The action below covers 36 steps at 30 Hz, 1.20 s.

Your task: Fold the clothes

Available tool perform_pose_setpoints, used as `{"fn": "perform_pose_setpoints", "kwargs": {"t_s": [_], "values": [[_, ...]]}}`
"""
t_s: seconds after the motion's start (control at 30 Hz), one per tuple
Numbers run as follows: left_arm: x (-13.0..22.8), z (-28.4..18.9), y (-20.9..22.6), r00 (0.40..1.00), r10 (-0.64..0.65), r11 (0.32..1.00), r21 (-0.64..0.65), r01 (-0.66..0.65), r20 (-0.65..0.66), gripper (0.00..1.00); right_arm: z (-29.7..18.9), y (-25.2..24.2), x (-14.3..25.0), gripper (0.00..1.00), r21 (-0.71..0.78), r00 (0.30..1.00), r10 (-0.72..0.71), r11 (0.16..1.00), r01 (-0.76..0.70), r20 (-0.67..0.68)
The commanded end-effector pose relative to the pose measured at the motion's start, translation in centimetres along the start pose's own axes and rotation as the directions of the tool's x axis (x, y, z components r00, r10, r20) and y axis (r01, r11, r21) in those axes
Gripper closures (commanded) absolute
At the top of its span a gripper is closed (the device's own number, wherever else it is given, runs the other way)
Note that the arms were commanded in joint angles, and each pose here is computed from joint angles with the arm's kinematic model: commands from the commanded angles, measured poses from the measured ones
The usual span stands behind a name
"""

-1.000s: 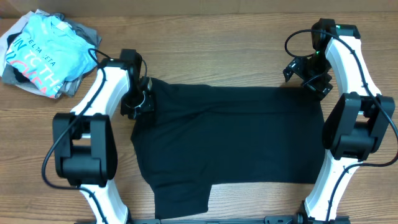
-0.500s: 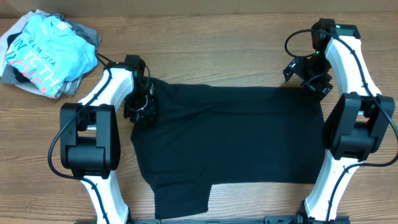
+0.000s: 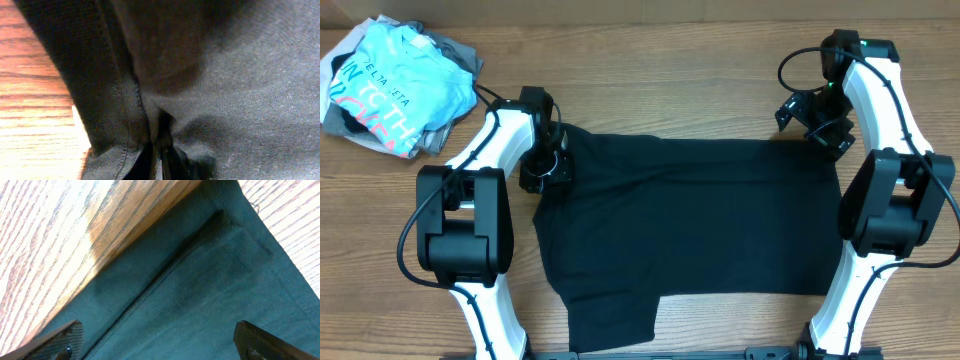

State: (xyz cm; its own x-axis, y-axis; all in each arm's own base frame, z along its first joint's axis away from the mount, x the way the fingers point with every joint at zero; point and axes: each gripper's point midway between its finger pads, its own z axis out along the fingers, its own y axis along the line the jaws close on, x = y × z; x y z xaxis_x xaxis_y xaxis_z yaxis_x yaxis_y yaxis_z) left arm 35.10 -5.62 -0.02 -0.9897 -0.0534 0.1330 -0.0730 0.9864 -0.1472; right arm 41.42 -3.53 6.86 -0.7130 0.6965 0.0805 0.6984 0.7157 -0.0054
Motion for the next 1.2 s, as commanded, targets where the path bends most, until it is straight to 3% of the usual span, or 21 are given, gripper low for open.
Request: {"fn": "perform_pose_setpoints", "kwargs": {"t_s": [0.0,0.07,0.27,0.37,0.7,1.17], "values": [[-0.1,0.7,0.0,1.000,0.004,1.000,-0.010,-0.004,-0.007,0.96,-1.2,0.0,-0.1,0.00,-0.016,1.000,-0.005,1.000,0.005,0.029],[0.0,0.7,0.1,1.000,0.004,1.000,-0.013,-0.004,-0.009,0.96,-1.2,0.0,-0.1,0.00,-0.016,1.000,-0.005,1.000,0.005,0.029],[0.2,0.7,0.6,1.000,0.001,0.999,-0.044,-0.002,-0.017,0.83,-1.2,0.0,-0.1,0.00,-0.016,1.000,-0.005,1.000,0.005,0.030],[0.3,0.5,1.4,1.000,-0.003,0.996,-0.093,0.002,-0.020,0.82,-1.2,0.1,-0.2,0.00,-0.018,0.999,-0.005,1.000,0.005,0.032],[-0.4,-1.3,0.6,1.000,-0.001,0.998,-0.069,0.000,-0.011,0.89,-1.2,0.2,-0.4,0.00,-0.024,0.999,-0.005,1.000,0.006,0.039],[-1.0,-1.1,-0.8,1.000,0.009,1.000,0.013,-0.010,0.011,0.75,-1.2,0.2,-0.3,0.00,-0.023,0.999,-0.005,1.000,0.006,0.038]]}}
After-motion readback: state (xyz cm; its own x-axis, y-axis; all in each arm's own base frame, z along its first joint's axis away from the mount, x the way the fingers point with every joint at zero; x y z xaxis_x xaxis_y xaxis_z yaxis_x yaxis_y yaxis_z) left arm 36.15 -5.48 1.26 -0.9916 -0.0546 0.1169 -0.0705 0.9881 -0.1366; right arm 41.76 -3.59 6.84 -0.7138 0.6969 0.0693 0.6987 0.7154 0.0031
